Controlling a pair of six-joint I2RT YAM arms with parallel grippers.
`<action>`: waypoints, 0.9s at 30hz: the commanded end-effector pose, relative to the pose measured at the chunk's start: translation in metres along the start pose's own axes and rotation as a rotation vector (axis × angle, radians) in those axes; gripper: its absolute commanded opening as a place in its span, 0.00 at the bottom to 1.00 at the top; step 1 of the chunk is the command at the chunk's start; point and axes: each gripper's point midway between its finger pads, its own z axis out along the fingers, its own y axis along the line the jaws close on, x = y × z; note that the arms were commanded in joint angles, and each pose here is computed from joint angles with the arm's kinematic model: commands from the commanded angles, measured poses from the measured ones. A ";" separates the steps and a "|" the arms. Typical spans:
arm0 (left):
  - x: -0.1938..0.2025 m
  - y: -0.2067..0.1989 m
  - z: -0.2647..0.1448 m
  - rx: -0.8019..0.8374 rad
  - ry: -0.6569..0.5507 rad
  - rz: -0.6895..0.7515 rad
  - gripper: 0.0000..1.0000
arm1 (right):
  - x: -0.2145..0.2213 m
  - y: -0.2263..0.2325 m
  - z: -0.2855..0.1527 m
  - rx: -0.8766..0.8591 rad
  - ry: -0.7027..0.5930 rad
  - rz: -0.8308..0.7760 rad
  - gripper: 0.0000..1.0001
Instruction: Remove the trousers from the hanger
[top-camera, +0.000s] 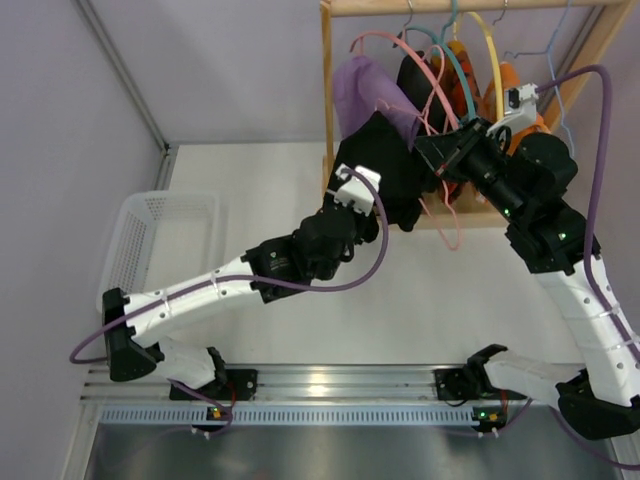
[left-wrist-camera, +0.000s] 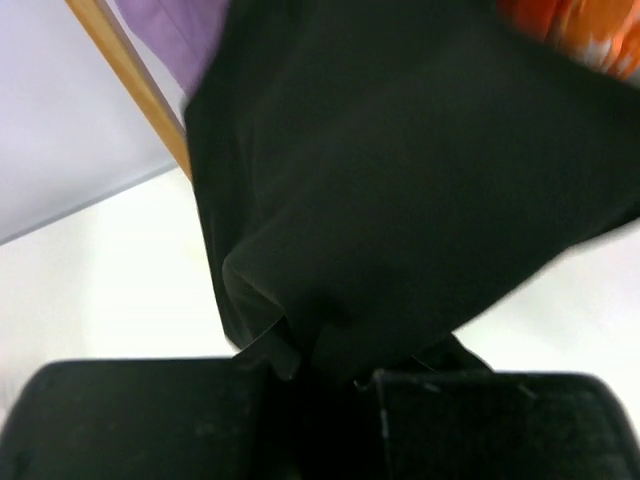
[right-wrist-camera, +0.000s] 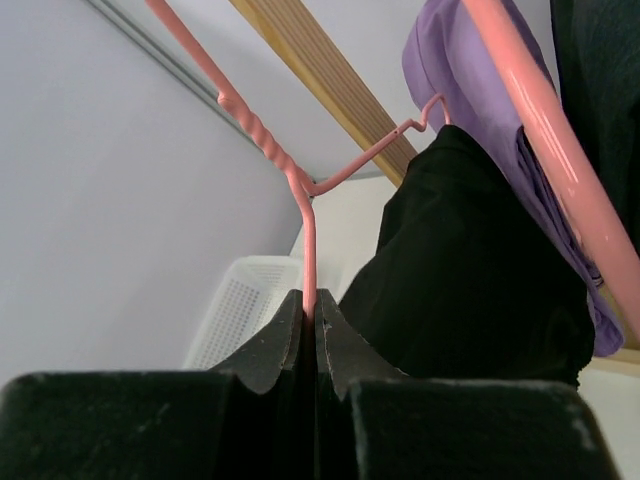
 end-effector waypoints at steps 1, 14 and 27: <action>-0.082 0.025 -0.008 0.017 -0.173 -0.138 0.00 | -0.027 0.029 -0.011 -0.141 -0.120 -0.053 0.00; -0.236 0.056 -0.044 0.042 -0.524 -0.244 0.00 | 0.059 -0.019 -0.009 -0.133 0.073 -0.137 0.00; -0.313 0.152 -0.095 -0.229 -0.774 -0.236 0.00 | 0.136 -0.086 -0.002 -0.007 0.249 -0.205 0.00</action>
